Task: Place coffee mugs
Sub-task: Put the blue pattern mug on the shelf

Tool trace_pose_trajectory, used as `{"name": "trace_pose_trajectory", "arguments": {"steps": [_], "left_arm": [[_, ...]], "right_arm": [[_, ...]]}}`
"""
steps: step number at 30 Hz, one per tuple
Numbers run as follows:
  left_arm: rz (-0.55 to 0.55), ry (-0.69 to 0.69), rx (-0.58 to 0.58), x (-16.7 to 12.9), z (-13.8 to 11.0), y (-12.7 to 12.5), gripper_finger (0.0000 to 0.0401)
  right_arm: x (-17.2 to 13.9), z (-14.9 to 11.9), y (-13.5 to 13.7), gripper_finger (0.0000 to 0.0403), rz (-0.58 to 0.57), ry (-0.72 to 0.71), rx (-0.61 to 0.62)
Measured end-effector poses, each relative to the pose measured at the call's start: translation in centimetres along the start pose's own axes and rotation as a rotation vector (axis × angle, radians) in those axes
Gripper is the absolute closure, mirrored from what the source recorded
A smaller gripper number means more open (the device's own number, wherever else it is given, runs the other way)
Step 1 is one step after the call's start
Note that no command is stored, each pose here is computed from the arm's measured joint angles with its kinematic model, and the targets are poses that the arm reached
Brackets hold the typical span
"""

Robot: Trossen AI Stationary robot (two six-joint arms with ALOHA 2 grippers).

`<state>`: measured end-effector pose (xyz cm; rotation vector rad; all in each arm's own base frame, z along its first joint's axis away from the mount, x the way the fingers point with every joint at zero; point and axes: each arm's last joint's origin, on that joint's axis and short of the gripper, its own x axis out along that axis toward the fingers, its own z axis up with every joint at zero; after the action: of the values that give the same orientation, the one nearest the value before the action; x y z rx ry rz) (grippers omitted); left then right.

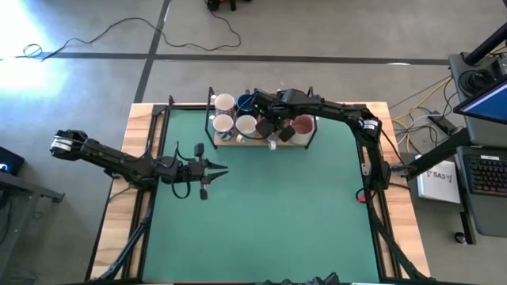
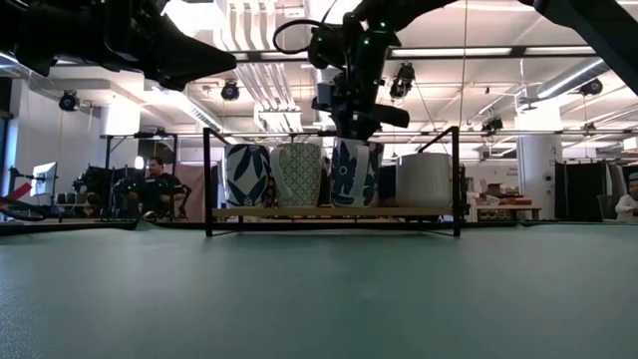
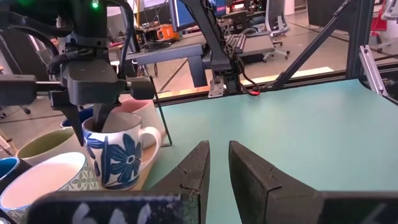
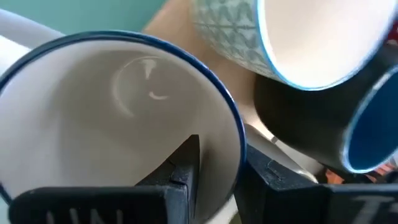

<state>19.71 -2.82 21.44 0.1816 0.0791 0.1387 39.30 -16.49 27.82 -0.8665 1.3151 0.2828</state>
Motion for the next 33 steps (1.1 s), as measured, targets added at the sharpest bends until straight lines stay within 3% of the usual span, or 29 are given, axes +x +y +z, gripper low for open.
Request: {"name": "trace_pose_trajectory", "arguments": {"steps": [33], "left_arm": [[0.066,0.005,0.0,-0.4,0.2,0.5,0.0358]], "right_arm": [[-1.7,-0.2,-0.4,0.0332,-0.091,0.031,0.0]]}}
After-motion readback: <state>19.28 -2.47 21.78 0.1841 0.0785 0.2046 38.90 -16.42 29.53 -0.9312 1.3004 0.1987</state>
